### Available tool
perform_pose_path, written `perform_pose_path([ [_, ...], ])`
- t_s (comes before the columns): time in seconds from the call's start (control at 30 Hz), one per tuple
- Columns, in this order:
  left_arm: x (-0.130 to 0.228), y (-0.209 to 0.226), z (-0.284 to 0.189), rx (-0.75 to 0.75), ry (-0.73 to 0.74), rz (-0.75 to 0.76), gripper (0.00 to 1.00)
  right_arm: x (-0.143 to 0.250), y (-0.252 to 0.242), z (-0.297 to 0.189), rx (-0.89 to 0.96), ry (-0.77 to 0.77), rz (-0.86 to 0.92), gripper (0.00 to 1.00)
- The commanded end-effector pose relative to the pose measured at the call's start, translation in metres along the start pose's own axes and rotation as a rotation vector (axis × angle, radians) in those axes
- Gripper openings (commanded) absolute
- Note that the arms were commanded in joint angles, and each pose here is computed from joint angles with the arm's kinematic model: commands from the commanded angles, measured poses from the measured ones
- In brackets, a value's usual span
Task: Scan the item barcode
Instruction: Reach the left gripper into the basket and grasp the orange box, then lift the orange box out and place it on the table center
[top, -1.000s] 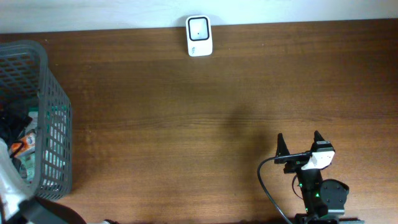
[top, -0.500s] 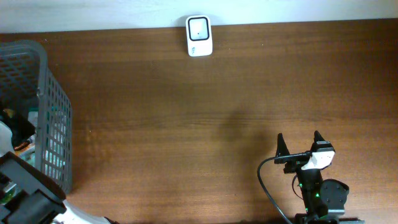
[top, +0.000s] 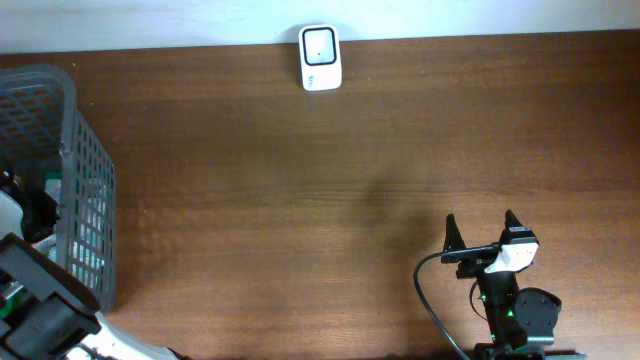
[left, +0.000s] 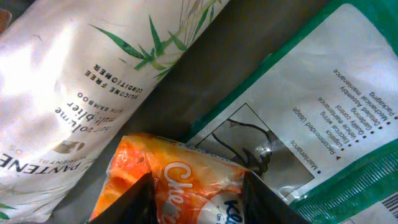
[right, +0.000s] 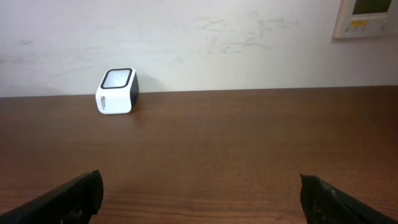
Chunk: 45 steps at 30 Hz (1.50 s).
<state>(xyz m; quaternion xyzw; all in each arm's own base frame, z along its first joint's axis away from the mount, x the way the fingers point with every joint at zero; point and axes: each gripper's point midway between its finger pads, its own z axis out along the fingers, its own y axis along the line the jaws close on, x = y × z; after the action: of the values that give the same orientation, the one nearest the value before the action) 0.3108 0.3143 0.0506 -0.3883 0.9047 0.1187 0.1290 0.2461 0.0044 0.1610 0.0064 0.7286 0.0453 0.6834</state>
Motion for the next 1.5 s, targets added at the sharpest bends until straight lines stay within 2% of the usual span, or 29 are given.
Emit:
perform_pose_path([
  [0.0, -0.031, -0.013, -0.028, 0.066, -0.059, 0.007, 0.51, 0.002, 0.000, 0.000, -0.003, 0.004, -0.006, 0.99],
  [0.03, -0.038, -0.022, -0.036, 0.099, -0.078, 0.016, 0.60, 0.002, 0.000, 0.000, -0.003, 0.004, -0.006, 0.98],
  [0.07, -0.036, -0.026, -0.036, 0.104, -0.072, 0.024, 0.61, 0.002, 0.000, 0.000, -0.003, 0.004, -0.006, 0.98],
  [0.17, -0.015, -0.028, -0.020, 0.094, -0.014, 0.035, 0.54, 0.002, 0.000, 0.000, -0.003, 0.004, -0.006, 0.98],
  [0.2, -0.004, -0.026, -0.013, 0.081, 0.013, 0.061, 0.56, 0.002, 0.000, 0.000, -0.003, 0.004, -0.006, 0.98],
  [0.3, 0.008, -0.026, -0.004, 0.080, 0.047, 0.105, 0.53, 0.002, 0.000, 0.000, -0.003, 0.004, -0.006, 0.98],
  [0.37, 0.012, -0.027, 0.001, 0.079, 0.061, 0.106, 0.50, 0.002, 0.000, 0.000, -0.003, 0.004, -0.006, 0.98],
  [0.43, 0.016, -0.027, 0.008, 0.079, 0.082, 0.108, 0.54, 0.002, 0.000, 0.000, -0.003, 0.004, -0.006, 0.98],
  [0.53, 0.025, -0.027, 0.019, 0.073, 0.125, 0.112, 0.52, 0.002, 0.000, 0.000, -0.003, 0.004, -0.006, 0.98],
  [0.63, 0.026, -0.026, 0.021, 0.067, 0.128, 0.113, 0.43, 0.002, 0.000, 0.000, -0.003, 0.004, -0.006, 0.98],
  [0.7, 0.026, -0.021, 0.021, 0.048, 0.128, 0.108, 0.11, 0.002, 0.000, 0.000, -0.003, 0.004, -0.006, 0.98],
  [0.73, 0.024, -0.019, 0.020, 0.047, 0.129, 0.104, 0.04, 0.002, 0.000, 0.000, -0.003, 0.004, -0.006, 0.98],
  [0.8, 0.019, -0.019, 0.014, 0.048, 0.123, 0.104, 0.00, 0.002, 0.000, 0.000, -0.003, 0.004, -0.006, 0.98],
  [0.93, -0.021, -0.017, -0.024, 0.051, 0.058, 0.097, 0.00, 0.002, 0.000, 0.000, -0.003, 0.004, -0.006, 0.98],
  [1.03, -0.066, -0.022, -0.081, 0.101, -0.045, 0.090, 0.00, 0.002, 0.000, 0.000, -0.003, 0.004, -0.006, 0.98],
  [1.2, -0.111, -0.048, -0.183, 0.245, -0.254, 0.084, 0.00, 0.002, 0.000, 0.000, -0.003, 0.004, -0.006, 0.98],
  [1.33, -0.113, -0.091, -0.284, 0.338, -0.466, 0.165, 0.00, 0.002, 0.000, 0.000, -0.003, 0.004, -0.006, 0.98],
  [1.4, -0.097, -0.118, -0.331, 0.393, -0.544, 0.230, 0.00, 0.002, 0.000, 0.000, -0.003, 0.004, -0.006, 0.98],
  [1.47, -0.065, -0.154, -0.383, 0.479, -0.619, 0.326, 0.00, 0.002, 0.000, 0.000, -0.003, 0.004, -0.006, 0.99],
])
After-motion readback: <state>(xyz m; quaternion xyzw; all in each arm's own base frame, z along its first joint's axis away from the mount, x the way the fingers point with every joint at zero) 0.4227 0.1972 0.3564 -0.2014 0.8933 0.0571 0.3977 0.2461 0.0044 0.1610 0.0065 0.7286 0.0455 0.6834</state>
